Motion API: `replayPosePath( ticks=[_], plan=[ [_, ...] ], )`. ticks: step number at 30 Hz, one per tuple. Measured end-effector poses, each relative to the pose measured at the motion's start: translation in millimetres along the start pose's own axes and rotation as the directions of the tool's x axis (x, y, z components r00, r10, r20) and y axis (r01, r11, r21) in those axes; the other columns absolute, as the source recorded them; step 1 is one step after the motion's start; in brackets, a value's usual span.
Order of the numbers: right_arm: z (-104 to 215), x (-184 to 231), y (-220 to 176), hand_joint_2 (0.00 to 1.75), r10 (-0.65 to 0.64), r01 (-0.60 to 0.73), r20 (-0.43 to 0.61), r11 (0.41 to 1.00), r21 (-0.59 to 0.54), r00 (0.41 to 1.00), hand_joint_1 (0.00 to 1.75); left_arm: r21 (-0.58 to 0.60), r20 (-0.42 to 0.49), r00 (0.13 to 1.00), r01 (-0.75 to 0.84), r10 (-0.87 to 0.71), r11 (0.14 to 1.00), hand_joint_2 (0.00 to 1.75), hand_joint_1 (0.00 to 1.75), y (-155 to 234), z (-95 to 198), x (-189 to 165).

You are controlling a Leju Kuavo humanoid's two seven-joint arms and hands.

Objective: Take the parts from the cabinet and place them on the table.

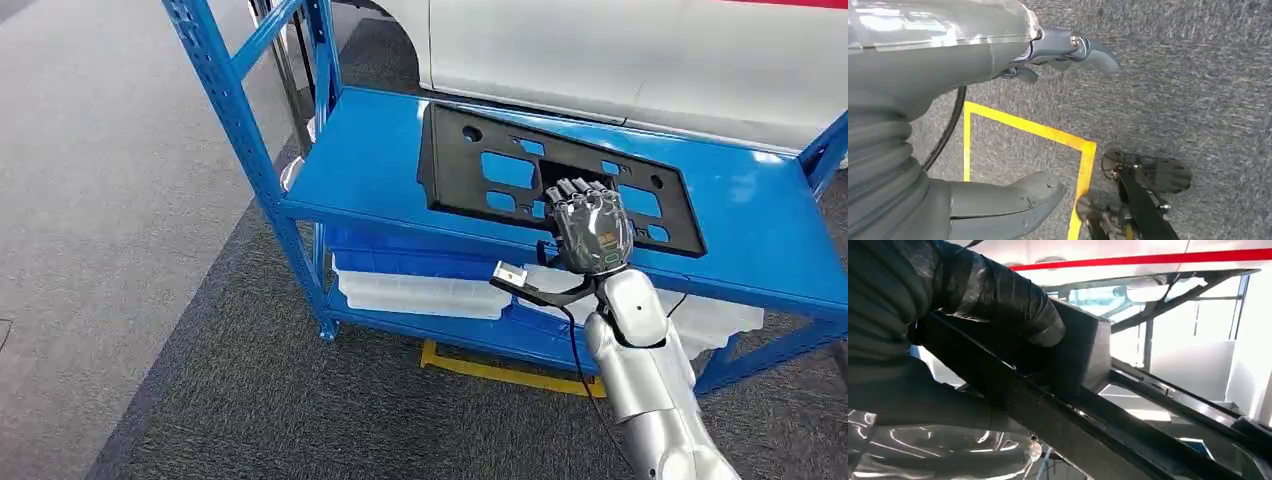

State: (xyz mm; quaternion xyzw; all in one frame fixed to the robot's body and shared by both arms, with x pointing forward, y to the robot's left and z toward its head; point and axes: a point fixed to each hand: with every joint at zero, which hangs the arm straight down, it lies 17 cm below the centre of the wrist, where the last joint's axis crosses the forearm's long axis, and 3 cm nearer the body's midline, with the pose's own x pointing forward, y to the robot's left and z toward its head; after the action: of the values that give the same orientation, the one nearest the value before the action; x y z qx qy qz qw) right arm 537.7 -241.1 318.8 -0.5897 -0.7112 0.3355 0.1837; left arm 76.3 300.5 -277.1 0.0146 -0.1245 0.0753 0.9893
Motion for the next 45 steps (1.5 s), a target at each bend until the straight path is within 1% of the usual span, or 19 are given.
replayPosePath(
  ticks=[7, 18, 28, 37, 45],
  plan=[
    [-1.3, -1.4, 0.1, 1.75, -0.008, 0.008, -0.005, 1.000, -0.002, 1.000, 1.75, 0.000, -0.009, 1.000, -0.002, 0.002, 1.000, 1.75, 0.00, -0.9, 0.7, -5.7],
    [2.0, -3.5, 6.9, 1.75, -0.025, 0.025, -0.015, 1.000, 0.014, 1.000, 1.75, 0.005, -0.002, 1.000, -0.001, 0.001, 1.000, 1.75, 0.00, -0.2, -0.5, 1.8],
    [12.3, -8.9, 21.5, 1.75, -0.039, 0.041, -0.040, 0.998, 0.054, 0.998, 1.75, -0.003, -0.005, 1.000, -0.010, 0.010, 1.000, 1.75, 0.00, -1.7, 0.1, -0.5],
    [8.1, -11.1, 26.2, 1.75, -0.056, 0.059, -0.059, 0.996, 0.061, 0.997, 1.75, 0.001, -0.008, 1.000, -0.014, 0.014, 1.000, 1.75, 0.00, -2.2, 0.4, -3.9],
    [16.0, -8.7, 41.8, 1.75, -0.058, 0.073, -0.144, 0.992, 0.101, 0.988, 1.75, 0.011, 0.004, 1.000, -0.021, 0.021, 1.000, 1.75, 0.00, 7.7, 0.2, -1.0]
  ],
)
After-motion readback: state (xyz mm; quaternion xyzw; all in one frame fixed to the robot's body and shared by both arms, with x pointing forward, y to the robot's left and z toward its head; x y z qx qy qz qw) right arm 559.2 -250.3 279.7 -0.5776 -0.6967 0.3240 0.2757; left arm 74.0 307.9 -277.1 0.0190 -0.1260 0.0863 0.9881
